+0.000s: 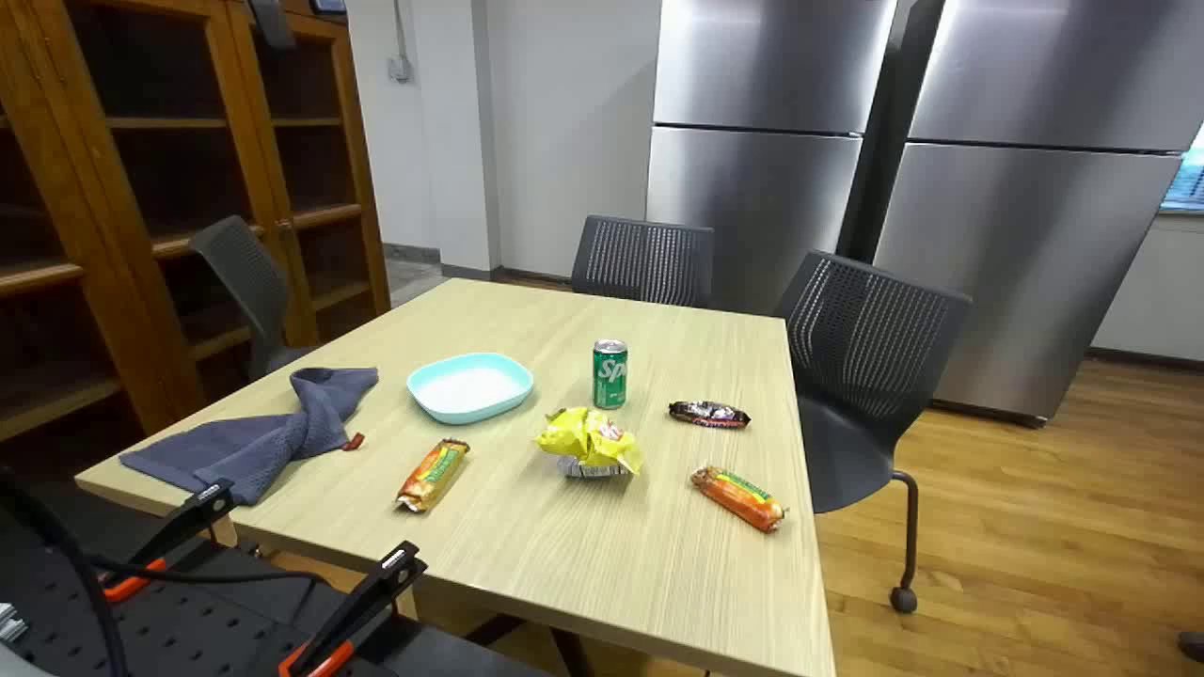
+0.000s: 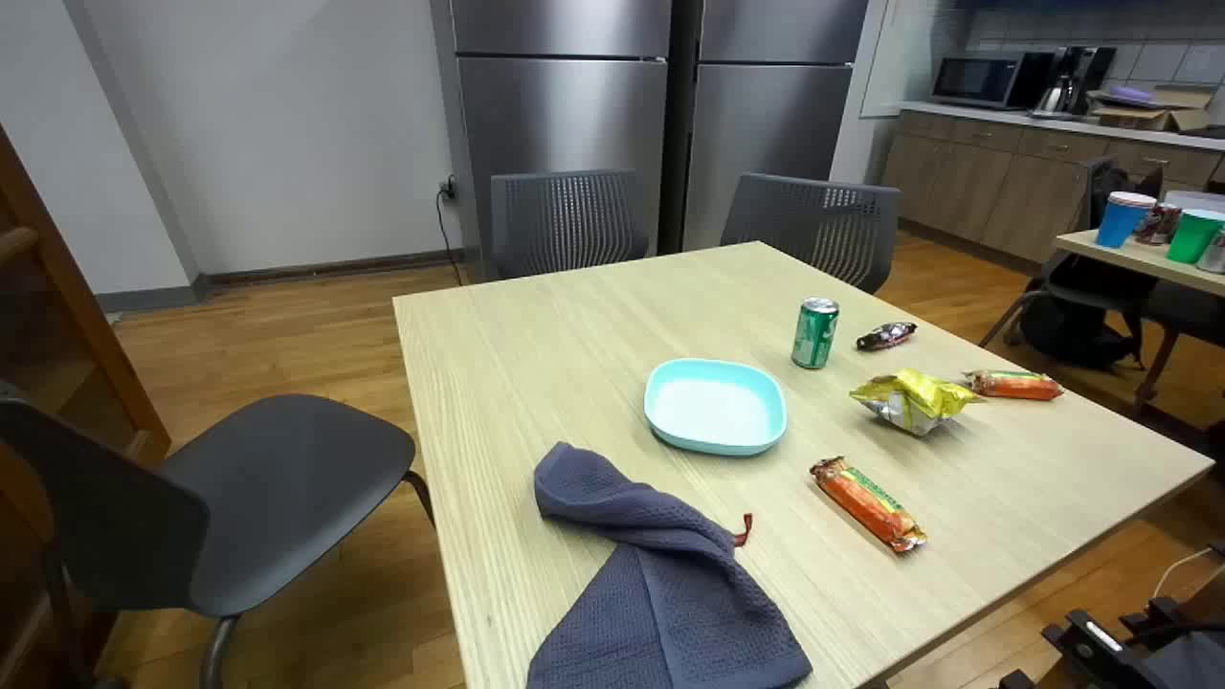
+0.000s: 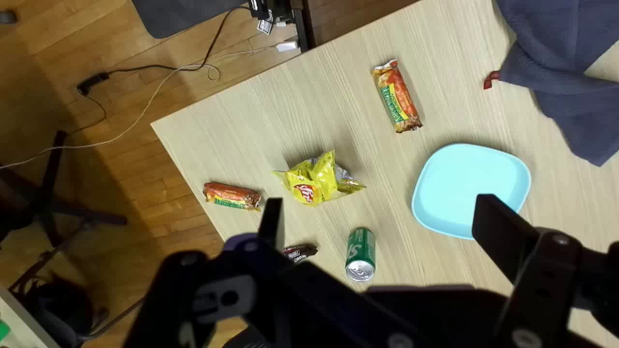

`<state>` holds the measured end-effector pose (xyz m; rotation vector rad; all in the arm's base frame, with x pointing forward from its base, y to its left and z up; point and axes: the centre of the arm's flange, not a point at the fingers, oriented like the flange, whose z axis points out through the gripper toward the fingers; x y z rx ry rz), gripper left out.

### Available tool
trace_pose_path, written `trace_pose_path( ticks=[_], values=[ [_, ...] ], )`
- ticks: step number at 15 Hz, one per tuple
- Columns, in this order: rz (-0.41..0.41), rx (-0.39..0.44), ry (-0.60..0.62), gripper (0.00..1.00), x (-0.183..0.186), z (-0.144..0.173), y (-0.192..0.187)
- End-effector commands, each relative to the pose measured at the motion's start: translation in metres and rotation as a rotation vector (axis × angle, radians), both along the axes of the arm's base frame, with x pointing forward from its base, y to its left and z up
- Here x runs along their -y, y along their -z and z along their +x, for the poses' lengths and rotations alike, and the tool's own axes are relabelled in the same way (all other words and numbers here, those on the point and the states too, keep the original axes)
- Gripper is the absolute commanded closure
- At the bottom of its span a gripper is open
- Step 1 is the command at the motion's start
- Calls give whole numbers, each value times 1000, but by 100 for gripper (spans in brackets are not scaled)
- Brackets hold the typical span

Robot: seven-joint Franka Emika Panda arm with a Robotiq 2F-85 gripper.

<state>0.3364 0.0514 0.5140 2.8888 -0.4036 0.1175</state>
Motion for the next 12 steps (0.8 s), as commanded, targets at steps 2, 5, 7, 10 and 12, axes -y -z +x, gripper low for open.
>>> trace_pose_path(
  ticks=[2,5,7,10,12],
  values=[
    [0,-2,0,0,0,1,1],
    [12,-17,-6,0,-1,2,5],
    [46,-15,9,0,0,5,19],
    [89,15,38,0,2,11,45],
    [112,19,14,0,8,18,62]
  ],
)
